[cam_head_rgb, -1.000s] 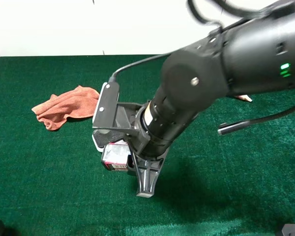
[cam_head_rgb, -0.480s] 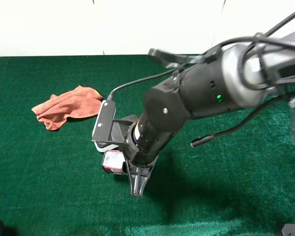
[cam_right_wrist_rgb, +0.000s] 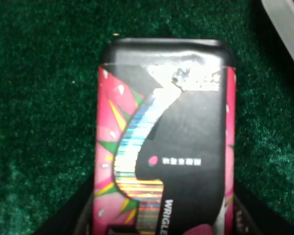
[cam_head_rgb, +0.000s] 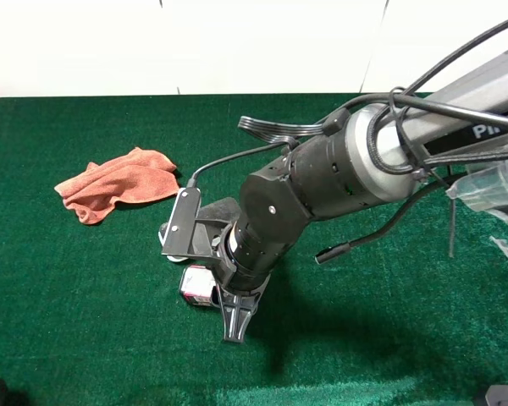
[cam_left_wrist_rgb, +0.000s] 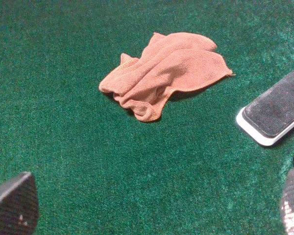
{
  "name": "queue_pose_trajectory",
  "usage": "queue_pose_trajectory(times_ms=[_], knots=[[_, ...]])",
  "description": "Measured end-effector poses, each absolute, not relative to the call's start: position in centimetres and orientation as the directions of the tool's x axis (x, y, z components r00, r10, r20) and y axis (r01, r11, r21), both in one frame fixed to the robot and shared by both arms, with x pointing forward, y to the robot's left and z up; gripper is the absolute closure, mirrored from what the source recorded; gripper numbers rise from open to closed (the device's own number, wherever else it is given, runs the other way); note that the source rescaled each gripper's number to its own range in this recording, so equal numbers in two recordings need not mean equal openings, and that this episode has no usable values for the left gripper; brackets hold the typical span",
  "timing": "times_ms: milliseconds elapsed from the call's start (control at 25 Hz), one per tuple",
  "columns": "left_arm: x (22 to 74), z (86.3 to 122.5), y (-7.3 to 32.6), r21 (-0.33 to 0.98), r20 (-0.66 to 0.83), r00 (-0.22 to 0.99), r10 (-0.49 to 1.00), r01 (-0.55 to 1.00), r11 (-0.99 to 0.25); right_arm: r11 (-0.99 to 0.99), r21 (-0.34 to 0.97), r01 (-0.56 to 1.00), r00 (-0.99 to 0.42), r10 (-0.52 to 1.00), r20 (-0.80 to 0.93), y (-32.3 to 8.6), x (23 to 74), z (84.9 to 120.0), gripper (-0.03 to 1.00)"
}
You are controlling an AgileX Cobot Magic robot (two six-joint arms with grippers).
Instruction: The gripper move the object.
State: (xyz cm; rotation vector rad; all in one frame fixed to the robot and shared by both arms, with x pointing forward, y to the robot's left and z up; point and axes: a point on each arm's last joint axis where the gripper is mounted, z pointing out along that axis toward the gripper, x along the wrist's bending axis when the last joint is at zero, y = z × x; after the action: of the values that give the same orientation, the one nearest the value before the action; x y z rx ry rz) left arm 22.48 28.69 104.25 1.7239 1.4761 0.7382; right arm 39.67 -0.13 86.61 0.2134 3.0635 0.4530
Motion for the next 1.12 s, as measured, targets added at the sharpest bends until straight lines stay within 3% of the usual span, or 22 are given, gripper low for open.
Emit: queue_pose_trajectory(times_ms=[1120], knots=[[22.48, 104.25, 28.69, 0.826, -0.038, 0.173, 0.984, 0.560, -0.067, 0.946, 0.288, 0.147, -0.988, 0.156, -0.008, -0.08, 39.67, 86.17, 0.97]])
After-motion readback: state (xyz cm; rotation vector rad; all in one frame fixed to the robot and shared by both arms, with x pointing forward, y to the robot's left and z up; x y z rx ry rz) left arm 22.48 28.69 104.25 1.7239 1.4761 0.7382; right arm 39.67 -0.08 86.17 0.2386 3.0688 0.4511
